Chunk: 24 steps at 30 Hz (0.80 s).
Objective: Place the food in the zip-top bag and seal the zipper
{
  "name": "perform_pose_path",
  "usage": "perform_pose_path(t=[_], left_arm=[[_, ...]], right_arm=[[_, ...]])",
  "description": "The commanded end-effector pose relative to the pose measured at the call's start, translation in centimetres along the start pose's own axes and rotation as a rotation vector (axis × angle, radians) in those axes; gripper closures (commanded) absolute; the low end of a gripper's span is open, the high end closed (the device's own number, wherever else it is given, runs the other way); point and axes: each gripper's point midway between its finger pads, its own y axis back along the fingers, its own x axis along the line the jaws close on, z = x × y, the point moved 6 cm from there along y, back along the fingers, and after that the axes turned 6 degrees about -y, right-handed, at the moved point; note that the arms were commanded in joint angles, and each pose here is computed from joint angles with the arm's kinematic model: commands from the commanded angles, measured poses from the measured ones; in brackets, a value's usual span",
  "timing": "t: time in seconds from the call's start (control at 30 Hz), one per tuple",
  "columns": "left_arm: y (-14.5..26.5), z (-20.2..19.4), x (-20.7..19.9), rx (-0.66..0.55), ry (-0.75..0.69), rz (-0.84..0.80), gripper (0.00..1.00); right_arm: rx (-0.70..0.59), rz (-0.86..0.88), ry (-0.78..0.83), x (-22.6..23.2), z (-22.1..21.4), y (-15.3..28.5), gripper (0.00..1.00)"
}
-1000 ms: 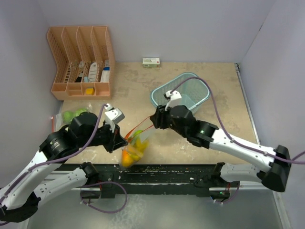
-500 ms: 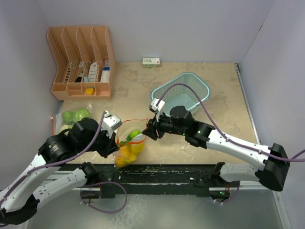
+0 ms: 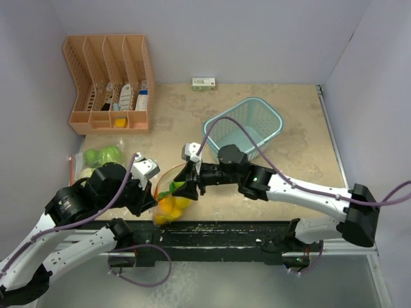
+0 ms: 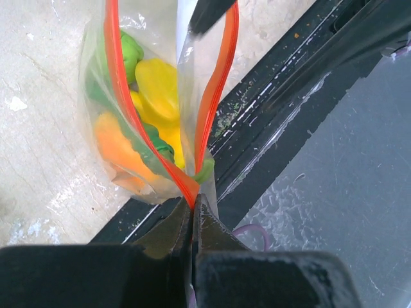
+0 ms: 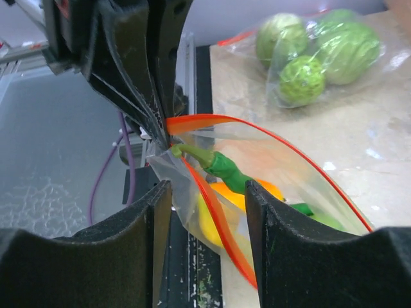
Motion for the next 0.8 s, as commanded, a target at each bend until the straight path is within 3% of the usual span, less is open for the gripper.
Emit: perform_pose_path(t=[0.0, 0.27, 0.57, 0.77], left_arm=[[1.6, 1.3, -0.7, -0.092, -0.019, -0.034, 1.00], [1.6, 1.0, -0.7, -0.092, -0.026, -0.035, 1.00], [1.6, 0.8, -0.4, -0.100, -0.028, -0.017, 1.00], [0.9, 0.6, -0.3, -0.076, -0.022, -0.018, 1.00]], right_arm=[[-0.013, 0.049, 0.048, 0.3, -0.1, -3.0, 0.48], [0.035, -0.076, 0.083, -2.8, -2.2, -5.8, 0.39], [0.069, 0.138, 0.116, -1.5, -5.1, -8.6, 0.36], [0.019, 0.218, 0.094, -0.6, -4.9, -9.9, 0.37]])
